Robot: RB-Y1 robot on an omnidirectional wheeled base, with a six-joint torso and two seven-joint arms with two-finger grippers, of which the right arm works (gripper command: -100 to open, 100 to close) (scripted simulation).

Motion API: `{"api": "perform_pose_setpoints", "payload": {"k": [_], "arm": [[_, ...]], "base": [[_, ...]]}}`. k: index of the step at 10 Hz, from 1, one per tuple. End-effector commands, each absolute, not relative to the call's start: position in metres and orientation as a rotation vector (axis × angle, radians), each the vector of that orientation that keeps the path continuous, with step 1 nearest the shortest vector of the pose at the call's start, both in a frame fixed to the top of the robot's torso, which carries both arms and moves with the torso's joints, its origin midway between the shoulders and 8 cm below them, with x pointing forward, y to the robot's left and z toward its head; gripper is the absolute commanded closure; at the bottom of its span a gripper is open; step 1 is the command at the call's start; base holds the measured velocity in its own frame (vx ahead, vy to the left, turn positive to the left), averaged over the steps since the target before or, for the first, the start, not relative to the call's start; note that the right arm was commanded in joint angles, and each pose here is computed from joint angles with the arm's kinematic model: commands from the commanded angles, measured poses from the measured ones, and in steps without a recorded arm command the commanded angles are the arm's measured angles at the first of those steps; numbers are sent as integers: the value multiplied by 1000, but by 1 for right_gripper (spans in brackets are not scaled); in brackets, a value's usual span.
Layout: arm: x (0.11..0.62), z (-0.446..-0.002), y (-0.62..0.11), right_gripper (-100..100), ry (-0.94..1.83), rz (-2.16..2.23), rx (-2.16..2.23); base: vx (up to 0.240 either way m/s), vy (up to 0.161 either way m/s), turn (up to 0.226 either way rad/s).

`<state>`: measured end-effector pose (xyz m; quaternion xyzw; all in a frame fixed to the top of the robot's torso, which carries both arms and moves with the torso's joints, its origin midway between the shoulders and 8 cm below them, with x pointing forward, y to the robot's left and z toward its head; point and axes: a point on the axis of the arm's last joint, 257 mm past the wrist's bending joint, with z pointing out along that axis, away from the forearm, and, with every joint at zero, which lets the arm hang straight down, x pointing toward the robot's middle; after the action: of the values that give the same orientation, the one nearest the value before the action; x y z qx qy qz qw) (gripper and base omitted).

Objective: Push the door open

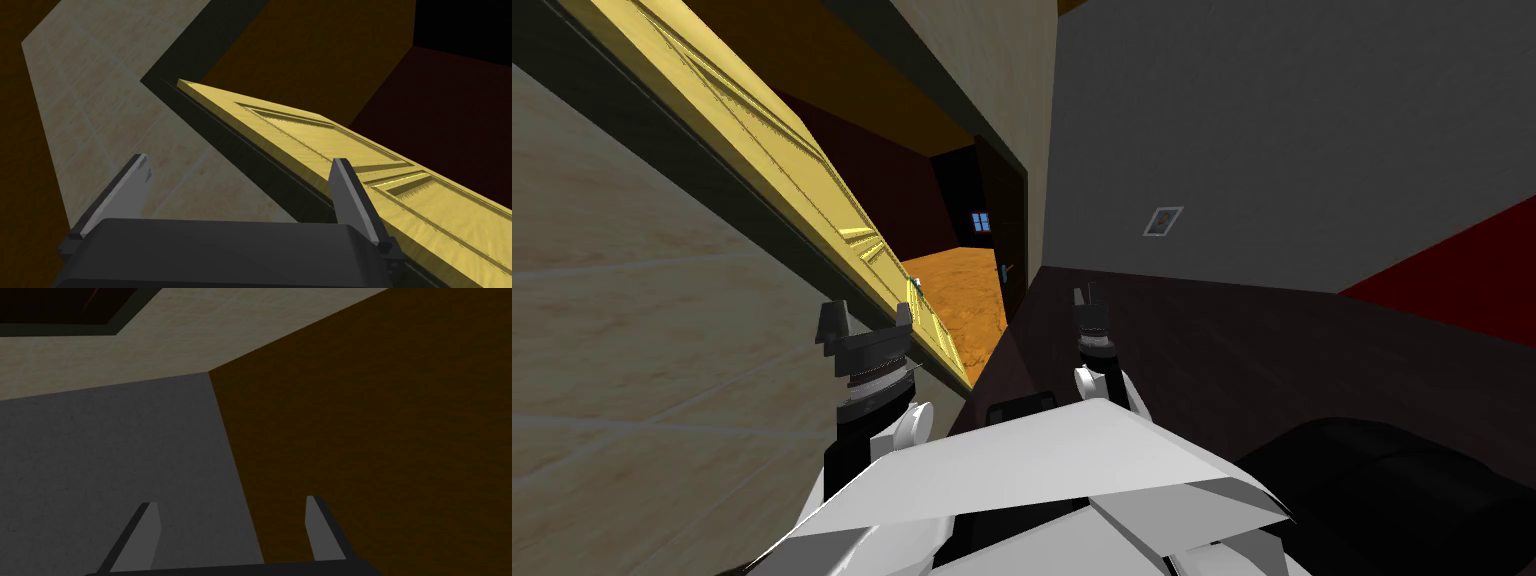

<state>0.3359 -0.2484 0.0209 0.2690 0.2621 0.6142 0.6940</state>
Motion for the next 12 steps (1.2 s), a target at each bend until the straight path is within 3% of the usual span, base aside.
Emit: {"api": "perform_pose_setpoints", "payload": {"k": [1,12], "arm": [[343,14,-244,-100,606,1386,604],[397,-42,-210,-100,748,1481,643]], "base": [[162,-43,66],[107,-62,64]]}}
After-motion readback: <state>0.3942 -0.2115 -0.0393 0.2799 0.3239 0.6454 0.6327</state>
